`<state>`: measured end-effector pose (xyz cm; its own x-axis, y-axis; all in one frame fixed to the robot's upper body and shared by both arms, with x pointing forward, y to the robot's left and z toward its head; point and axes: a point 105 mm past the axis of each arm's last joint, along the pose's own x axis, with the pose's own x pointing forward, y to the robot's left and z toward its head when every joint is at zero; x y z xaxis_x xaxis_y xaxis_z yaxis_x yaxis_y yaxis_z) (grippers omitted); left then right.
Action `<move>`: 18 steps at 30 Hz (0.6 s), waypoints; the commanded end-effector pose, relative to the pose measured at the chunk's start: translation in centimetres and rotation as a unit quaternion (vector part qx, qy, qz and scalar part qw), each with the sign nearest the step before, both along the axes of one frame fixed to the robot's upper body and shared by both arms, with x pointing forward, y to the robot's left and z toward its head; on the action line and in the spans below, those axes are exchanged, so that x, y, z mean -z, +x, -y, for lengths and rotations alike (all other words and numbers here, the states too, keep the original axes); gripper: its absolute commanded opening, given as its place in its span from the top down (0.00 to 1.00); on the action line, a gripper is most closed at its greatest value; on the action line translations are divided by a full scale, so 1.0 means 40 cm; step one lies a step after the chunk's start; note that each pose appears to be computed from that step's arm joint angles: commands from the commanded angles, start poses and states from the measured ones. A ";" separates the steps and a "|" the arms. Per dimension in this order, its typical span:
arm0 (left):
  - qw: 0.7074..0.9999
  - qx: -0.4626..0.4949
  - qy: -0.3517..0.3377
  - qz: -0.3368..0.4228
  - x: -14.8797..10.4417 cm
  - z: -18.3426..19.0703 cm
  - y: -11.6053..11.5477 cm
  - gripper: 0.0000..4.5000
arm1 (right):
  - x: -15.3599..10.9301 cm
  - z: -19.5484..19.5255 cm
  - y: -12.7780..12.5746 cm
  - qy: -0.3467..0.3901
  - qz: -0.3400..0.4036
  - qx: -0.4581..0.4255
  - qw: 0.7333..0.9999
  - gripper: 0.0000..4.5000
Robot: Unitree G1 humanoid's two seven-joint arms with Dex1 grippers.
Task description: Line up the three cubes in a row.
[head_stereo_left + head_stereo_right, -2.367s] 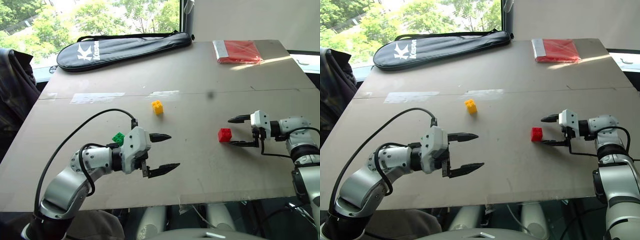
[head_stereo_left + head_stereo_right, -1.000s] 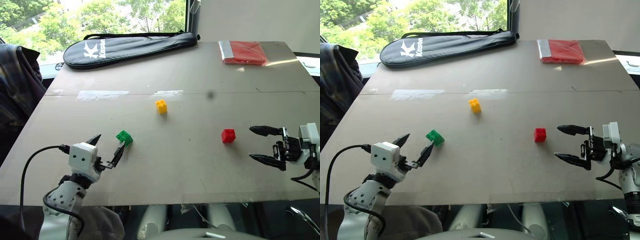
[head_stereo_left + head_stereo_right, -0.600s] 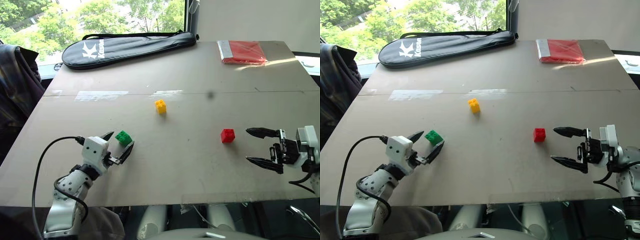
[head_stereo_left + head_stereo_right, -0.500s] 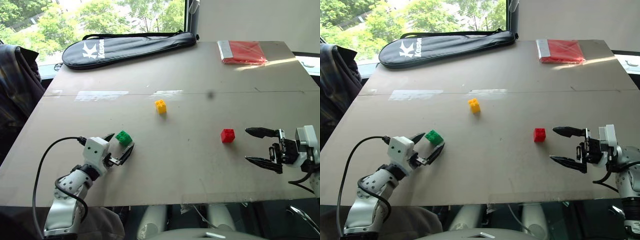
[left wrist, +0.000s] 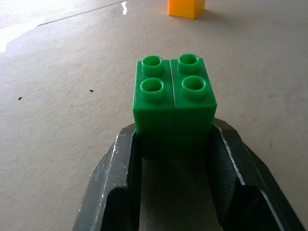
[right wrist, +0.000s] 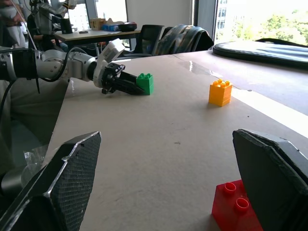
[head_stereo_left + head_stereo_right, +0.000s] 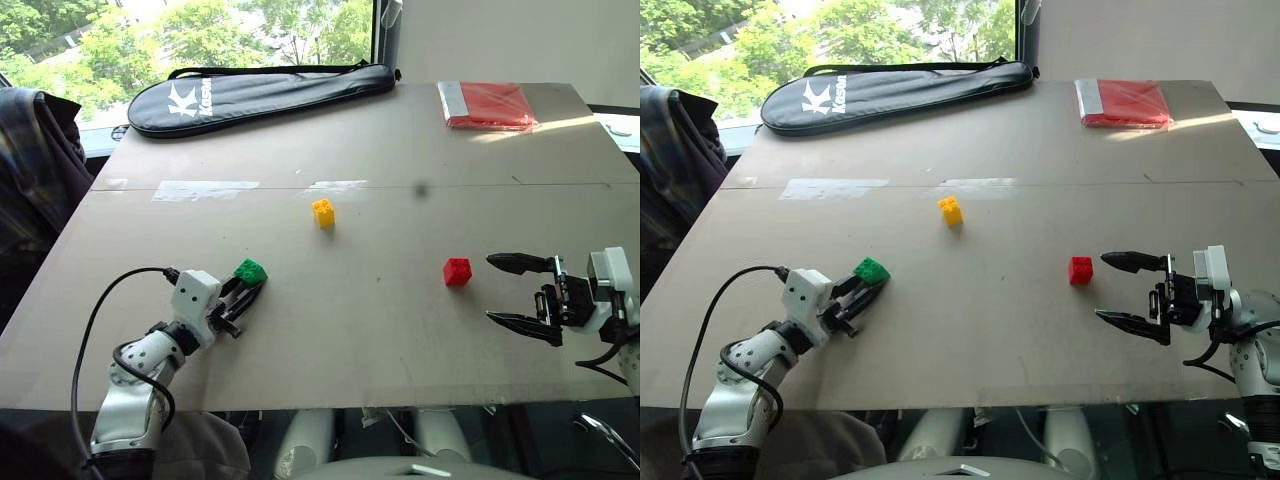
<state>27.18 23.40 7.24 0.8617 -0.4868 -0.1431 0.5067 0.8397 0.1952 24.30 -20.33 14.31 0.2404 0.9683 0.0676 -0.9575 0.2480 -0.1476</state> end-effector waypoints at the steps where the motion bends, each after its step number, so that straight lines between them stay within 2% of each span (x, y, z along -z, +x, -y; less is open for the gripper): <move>1: 0.998 0.057 0.002 0.009 -0.032 0.035 0.004 0.73 | -0.036 0.005 -0.005 0.004 0.025 0.001 1.000 0.00; 5: 0.987 0.158 0.010 0.008 -0.069 0.093 0.016 0.73 | -0.040 0.010 -0.008 0.004 0.021 0.000 1.000 0.00; 10: 0.949 0.313 0.019 0.020 -0.113 0.205 0.062 0.73 | -0.044 0.014 -0.007 0.008 0.021 0.005 1.000 0.00; 18: 0.882 0.468 0.054 0.003 -0.086 0.367 0.109 0.73 | -0.035 0.026 -0.018 0.005 0.021 0.038 0.999 0.00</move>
